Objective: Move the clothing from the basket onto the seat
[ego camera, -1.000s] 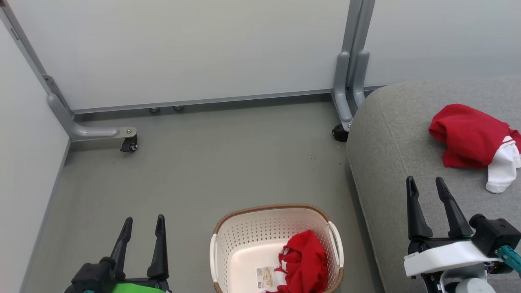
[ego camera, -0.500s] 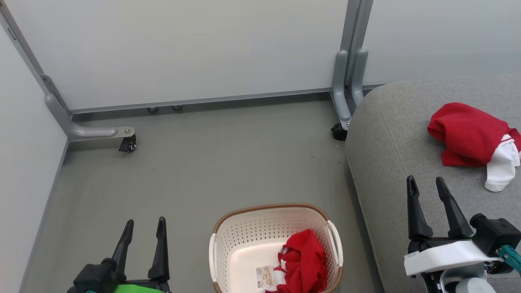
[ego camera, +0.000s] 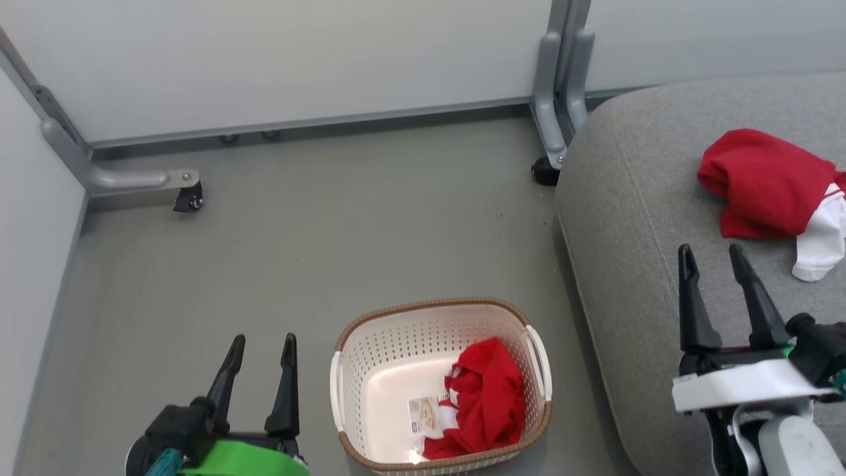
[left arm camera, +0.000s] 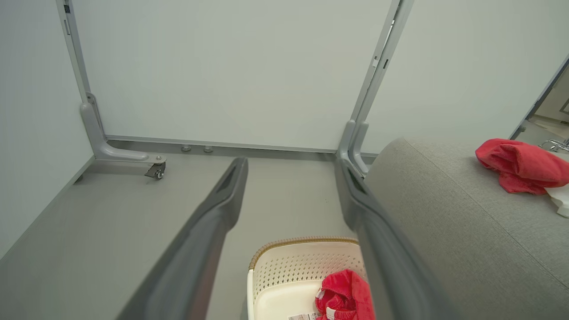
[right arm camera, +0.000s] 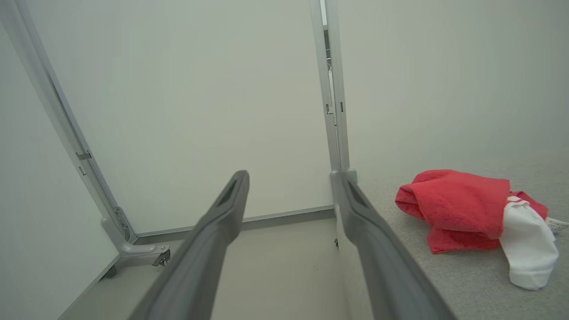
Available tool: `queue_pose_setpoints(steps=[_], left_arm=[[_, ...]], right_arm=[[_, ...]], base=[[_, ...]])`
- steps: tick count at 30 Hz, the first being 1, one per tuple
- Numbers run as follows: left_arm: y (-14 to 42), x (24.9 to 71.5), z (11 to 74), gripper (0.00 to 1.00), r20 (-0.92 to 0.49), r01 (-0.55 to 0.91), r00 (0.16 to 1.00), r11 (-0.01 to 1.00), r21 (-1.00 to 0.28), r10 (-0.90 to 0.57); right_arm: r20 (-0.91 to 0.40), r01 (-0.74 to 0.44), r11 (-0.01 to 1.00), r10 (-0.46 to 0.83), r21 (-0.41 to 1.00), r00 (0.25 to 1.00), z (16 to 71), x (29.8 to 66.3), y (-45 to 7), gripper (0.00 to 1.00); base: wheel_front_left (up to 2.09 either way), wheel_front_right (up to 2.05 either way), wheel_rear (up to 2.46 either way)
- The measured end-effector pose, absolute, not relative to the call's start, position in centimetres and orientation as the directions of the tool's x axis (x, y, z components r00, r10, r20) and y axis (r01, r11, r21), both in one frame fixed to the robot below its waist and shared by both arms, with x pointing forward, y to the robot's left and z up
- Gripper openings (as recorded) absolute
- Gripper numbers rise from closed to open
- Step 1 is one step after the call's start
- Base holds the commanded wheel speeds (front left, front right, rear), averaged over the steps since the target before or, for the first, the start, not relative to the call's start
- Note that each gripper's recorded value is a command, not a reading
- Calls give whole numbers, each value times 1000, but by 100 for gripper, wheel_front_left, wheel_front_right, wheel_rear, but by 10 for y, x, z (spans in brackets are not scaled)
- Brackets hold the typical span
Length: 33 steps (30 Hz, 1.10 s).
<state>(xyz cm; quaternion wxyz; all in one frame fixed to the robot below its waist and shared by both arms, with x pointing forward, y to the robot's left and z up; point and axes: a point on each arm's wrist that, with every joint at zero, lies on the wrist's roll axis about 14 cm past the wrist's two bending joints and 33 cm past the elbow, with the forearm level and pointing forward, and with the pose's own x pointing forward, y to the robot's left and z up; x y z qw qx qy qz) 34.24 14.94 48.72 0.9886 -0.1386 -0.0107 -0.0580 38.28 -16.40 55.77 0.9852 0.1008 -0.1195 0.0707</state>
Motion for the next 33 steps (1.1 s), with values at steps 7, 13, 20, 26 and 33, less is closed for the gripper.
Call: queue_pose_setpoints(steps=[7, 13, 20, 26, 33], left_arm=[[107, 389, 463, 100, -32, 234, 968, 940, -250, -249], [64, 415, 410, 100, -170, 346, 904, 904, -249, -393], [14, 419, 329, 100, -369, 545, 718, 807, -229, -590], [-5, 419, 261, 100, -513, 637, 554, 730, -246, -656], [-28, 404, 197, 100, -606, 706, 376, 640, -303, -701]], right_arm=[[280, -116, 981, 69, 155, 957, 564, 421, -184, 100], [277, -46, 990, 6, 137, 961, 556, 445, -209, 100], [215, 10, 991, -39, 135, 976, 522, 467, -222, 100], [111, 30, 992, -44, 124, 993, 475, 478, -222, 100], [9, 59, 993, -60, 102, 998, 430, 483, -228, 100]], base=[[0, 0, 0], [0, 0, 0], [0, 0, 0], [0, 0, 0], [0, 0, 0]])
